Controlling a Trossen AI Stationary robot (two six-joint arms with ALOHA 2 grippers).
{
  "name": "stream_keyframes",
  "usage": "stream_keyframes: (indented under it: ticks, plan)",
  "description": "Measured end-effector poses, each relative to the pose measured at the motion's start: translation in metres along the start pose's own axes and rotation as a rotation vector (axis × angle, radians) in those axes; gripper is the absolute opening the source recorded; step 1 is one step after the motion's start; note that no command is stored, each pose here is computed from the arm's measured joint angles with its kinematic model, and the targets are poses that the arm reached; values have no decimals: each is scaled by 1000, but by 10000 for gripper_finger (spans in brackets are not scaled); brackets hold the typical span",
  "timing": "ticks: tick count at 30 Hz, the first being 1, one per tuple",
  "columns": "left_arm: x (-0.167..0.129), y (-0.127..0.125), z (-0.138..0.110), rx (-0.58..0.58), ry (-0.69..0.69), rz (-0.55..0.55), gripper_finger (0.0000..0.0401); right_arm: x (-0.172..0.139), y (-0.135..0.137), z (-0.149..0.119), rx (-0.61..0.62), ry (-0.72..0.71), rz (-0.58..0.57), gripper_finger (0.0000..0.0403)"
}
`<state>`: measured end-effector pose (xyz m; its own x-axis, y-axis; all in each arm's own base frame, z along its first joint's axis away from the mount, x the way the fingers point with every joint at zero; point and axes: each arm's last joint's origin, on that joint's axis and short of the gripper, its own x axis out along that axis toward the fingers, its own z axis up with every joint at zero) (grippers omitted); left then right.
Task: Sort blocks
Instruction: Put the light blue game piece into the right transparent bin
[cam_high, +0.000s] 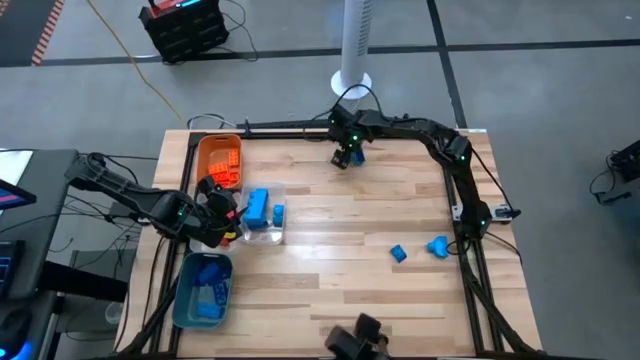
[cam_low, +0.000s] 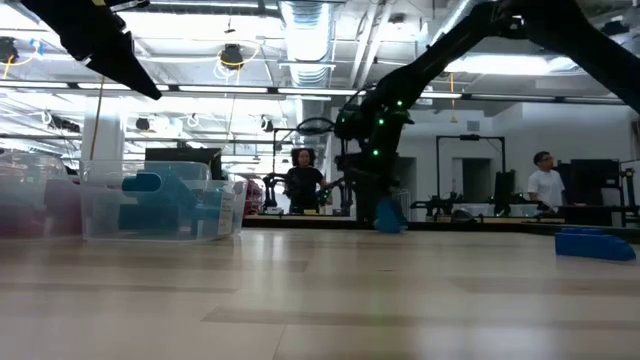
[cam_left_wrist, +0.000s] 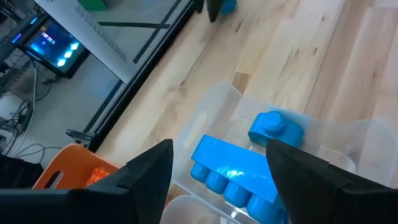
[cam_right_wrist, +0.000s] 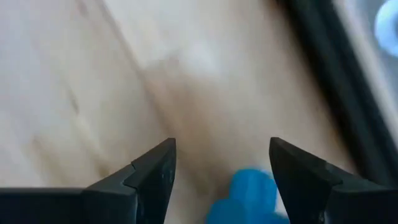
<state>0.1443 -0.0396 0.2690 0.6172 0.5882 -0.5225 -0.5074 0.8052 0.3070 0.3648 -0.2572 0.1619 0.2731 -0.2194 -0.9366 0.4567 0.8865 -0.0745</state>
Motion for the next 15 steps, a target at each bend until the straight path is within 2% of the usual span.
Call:
stream_keyframes:
  ticks: [5,11,15]
  plan:
    - [0,0,-1,4,16,-7,254,1,33,-17,-17,204,45,265]
    - [0,3,-5,-12,46,8,254,-8,78,-21,-79,266,72,265]
    - [0,3,-6,-33,63,-7,254,-30,100,-21,-141,246,74,265]
